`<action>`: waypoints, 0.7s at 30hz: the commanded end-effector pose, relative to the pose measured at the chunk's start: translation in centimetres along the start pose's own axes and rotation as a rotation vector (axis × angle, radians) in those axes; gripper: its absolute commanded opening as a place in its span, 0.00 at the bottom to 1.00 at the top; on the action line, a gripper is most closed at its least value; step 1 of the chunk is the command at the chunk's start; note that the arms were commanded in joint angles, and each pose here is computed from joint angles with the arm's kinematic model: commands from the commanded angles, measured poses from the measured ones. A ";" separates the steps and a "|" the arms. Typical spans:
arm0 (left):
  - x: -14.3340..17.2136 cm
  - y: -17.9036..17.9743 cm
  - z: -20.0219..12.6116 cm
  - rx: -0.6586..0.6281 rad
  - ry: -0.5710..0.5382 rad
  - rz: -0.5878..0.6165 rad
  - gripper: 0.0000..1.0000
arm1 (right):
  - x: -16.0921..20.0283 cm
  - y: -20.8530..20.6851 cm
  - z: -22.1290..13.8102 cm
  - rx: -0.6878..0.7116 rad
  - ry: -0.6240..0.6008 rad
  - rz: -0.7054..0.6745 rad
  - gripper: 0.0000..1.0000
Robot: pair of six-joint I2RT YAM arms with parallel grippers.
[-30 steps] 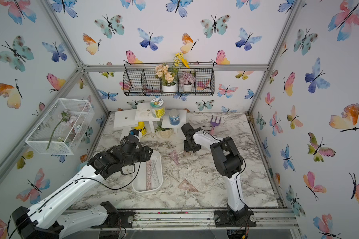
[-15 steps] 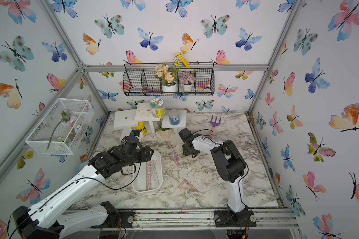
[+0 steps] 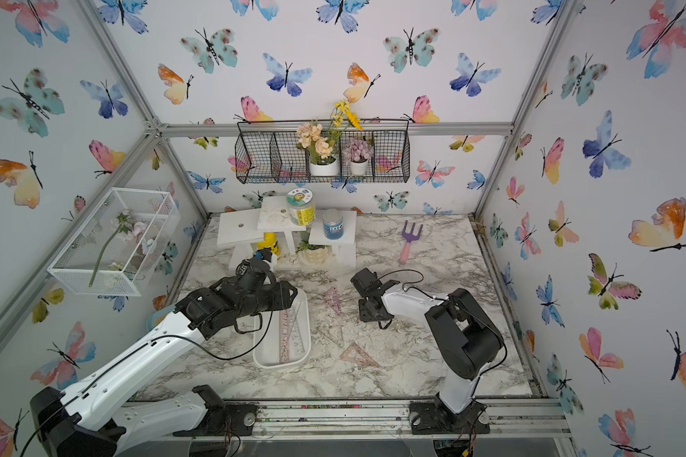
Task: Put the scattered rulers into the storage box
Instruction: Move the ruler to the center of the board.
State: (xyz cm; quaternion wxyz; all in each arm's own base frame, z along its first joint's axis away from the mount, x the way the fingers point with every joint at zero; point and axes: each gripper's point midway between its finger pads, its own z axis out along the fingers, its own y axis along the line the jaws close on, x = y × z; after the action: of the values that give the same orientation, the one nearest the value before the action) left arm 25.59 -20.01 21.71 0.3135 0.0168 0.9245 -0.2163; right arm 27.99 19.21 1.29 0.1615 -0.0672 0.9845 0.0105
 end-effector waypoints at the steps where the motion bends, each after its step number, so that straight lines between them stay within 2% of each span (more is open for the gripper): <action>1: 0.8 -0.4 0.8 0.028 0.041 0.000 0.54 | 5.6 -2.4 0.3 0.051 0.152 0.022 0.39; 6: 1.9 -1.1 2.5 0.065 0.093 0.001 0.52 | 7.0 -3.4 -0.2 0.060 0.155 0.037 0.40; 11: 3.8 -2.6 5.1 0.102 0.167 0.020 0.51 | 5.4 -2.5 -0.8 0.029 0.114 0.051 0.42; 16: 5.6 -5.0 7.8 0.135 0.237 0.043 0.50 | 2.0 -1.2 -3.9 -0.039 -0.001 0.095 0.50; 21: 7.2 -7.6 10.6 0.156 0.295 0.069 0.49 | 1.0 -3.0 -7.1 0.009 -0.082 0.144 0.59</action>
State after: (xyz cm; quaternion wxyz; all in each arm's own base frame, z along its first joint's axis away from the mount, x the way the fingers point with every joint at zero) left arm 24.40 -28.90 12.35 0.1824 0.0906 0.9496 -0.2382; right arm 25.46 17.25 5.77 0.1854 -0.0184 0.9817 0.0403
